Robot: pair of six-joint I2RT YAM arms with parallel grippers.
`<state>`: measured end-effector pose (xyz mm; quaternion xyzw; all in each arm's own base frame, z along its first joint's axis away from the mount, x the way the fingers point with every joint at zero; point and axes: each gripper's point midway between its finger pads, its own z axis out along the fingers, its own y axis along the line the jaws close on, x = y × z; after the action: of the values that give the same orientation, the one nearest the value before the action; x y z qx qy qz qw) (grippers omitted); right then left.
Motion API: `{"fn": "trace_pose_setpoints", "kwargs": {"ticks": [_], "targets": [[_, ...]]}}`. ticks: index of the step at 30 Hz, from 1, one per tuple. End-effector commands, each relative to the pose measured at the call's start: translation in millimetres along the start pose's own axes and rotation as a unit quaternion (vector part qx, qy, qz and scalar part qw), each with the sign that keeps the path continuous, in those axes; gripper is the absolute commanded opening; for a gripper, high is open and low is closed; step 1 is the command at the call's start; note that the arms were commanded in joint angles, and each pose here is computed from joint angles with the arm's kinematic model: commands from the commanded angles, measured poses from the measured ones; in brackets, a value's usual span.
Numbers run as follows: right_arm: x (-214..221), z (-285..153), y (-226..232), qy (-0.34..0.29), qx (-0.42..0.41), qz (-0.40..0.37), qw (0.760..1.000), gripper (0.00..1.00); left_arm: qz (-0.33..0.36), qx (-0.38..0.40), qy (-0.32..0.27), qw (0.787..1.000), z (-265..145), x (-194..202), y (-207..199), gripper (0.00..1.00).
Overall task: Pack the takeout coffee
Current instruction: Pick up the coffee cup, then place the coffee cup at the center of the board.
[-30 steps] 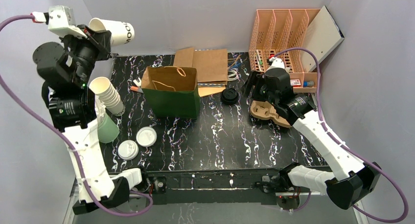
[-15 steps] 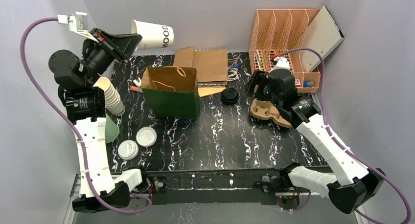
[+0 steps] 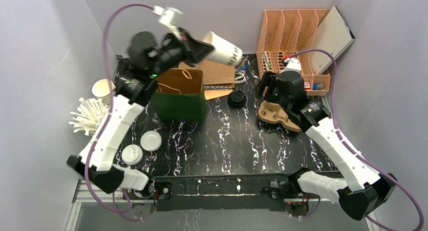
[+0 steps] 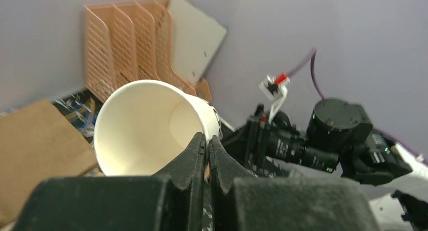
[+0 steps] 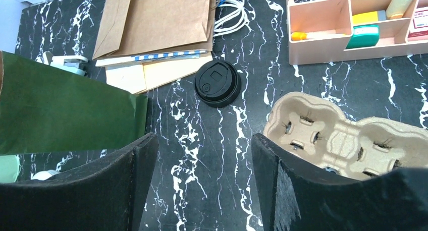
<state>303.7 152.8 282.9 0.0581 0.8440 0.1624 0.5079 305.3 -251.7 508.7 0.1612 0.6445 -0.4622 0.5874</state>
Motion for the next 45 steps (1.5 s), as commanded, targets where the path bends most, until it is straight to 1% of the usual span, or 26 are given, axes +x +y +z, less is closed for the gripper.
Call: {"fn": "trace_pose_setpoints", "kwargs": {"ticks": [1,3,4,6,8,11,15,19,20,23,28,32,33,35,37,39,41,45], "targets": [[-27.8,-7.6,-0.3,-0.051,0.006,0.005,0.999,0.76,0.095,-0.053,0.068,0.992,28.6,52.7,-18.0,0.0],[-27.7,-7.7,-3.3,-0.052,0.012,0.003,0.999,0.76,0.117,-0.051,0.096,0.987,40.8,79.1,-32.3,0.0],[-27.9,-8.1,-5.3,-0.054,0.017,0.003,0.998,0.76,0.131,-0.04,0.116,0.984,45.3,96.8,-47.2,0.0],[-29.3,-7.8,-11.2,-0.06,0.032,0.001,0.998,0.76,0.169,-0.051,0.146,0.973,50.8,121.2,-59.6,0.0],[-31.6,-8.8,-21.4,-0.069,0.06,0.0,0.996,0.76,0.219,-0.084,0.172,0.957,50.1,140.8,-64.3,0.0],[-36.6,-11.0,-36.7,-0.087,0.1,0.003,0.991,0.75,0.277,-0.107,0.21,0.932,41.5,166.7,-71.3,0.0],[-36.8,-9.7,-40.8,-0.09,0.109,-0.012,0.99,0.75,0.301,-0.114,0.251,0.913,26.0,200.7,-75.8,0.0],[-21.3,3.1,-28.9,-0.05,0.078,-0.041,0.995,0.74,0.302,-0.101,0.291,0.902,15.0,249.5,-80.0,0.0],[-15.5,7.2,-25.9,-0.037,0.071,-0.046,0.996,0.74,0.305,-0.103,0.306,0.896,11.9,266.5,-76.1,0.0],[-1.4,18.3,-21.2,-0.006,0.064,-0.044,0.997,0.74,0.316,-0.121,0.336,0.879,4.1,299.8,-62.8,0.0],[16.3,34.8,-15.6,0.017,0.051,-0.036,0.998,0.73,0.338,-0.166,0.347,0.859,-4.3,331.5,-34.3,0.0],[31.6,51.8,-10.3,0.039,0.039,-0.041,0.998,0.72,0.359,-0.181,0.353,0.845,-10.2,349.5,-17.1,0.0],[36.2,57.3,-10.0,0.047,0.04,-0.044,0.997,0.7,0.361,-0.181,0.357,0.842,-11.6,354.5,-14.1,0.0],[43.5,67.5,-10.2,0.062,0.045,-0.052,0.996,0.61,0.365,-0.179,0.367,0.837,-14.3,365.7,-9.2,0.0],[50.5,78.0,-11.0,0.079,0.048,-0.063,0.994,0.55,0.358,-0.176,0.376,0.836,-17.2,378.2,-3.4,0.0],[62.8,90.3,-16.0,0.119,0.047,-0.063,0.99,0.53,0.353,-0.171,0.39,0.833,-23.2,394.3,5.0,0.0],[68.2,103.7,-23.1,0.145,0.042,-0.05,0.987,0.51,0.354,-0.172,0.398,0.829,-26.6,403.7,11.7,0.0],[72.5,125.8,-19.1,0.146,0.0,-0.068,0.987,0.45,0.368,-0.173,0.412,0.815,-32.9,415.1,23.1,0.0]]}}
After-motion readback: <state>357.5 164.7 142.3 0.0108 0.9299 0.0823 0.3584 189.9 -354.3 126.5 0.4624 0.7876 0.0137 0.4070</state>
